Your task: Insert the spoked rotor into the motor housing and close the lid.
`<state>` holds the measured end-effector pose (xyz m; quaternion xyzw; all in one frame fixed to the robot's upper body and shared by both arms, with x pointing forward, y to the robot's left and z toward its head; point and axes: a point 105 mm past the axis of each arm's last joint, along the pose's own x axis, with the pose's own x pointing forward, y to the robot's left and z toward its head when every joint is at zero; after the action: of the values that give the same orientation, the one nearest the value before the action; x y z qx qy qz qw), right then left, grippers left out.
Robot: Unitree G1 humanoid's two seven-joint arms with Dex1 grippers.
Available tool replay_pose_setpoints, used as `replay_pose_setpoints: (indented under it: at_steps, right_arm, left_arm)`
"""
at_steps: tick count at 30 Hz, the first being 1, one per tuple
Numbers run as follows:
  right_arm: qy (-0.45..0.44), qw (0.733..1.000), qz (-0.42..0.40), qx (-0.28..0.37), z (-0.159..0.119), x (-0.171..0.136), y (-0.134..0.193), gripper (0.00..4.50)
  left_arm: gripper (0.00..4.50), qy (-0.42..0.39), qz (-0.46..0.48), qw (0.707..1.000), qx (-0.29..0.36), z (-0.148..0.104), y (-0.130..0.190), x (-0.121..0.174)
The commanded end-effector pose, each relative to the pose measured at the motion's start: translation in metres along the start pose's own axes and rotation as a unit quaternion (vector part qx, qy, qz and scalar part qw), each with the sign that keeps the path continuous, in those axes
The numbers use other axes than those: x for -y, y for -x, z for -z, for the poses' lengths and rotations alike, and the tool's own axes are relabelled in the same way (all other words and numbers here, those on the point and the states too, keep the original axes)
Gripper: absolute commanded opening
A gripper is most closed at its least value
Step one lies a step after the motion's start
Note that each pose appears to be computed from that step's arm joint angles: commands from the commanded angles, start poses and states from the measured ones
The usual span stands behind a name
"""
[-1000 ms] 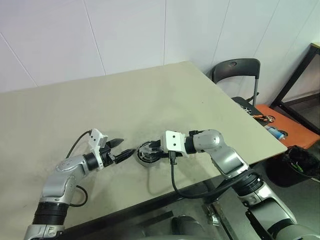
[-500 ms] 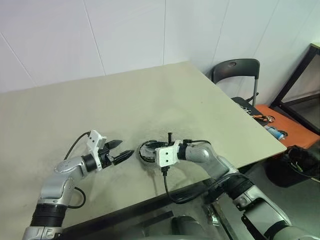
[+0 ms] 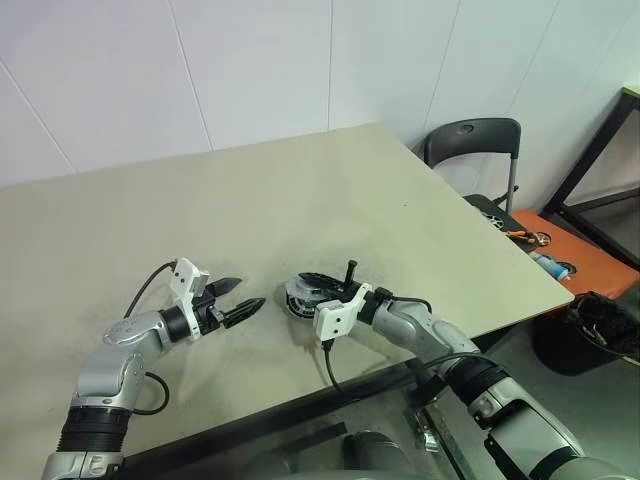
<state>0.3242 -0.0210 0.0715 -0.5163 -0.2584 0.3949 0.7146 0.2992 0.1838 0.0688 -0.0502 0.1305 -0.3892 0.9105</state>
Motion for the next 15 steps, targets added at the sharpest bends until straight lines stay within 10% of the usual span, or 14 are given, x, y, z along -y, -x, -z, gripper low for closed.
replay_pose_setpoints:
  at_steps: [1,15]
  right_arm:
    - [0.025,0.999,0.032,0.005,-0.002,0.013,-0.006,0.25]
    - [0.016,0.999,-0.027,-0.021,0.014,-0.011,-0.005,0.25]
  left_arm:
    - [4.50,-0.021,0.000,1.000,0.012,-0.012,0.000,-0.001]
    - [4.50,-0.019,0.000,1.000,0.010,-0.010,0.001,0.000]
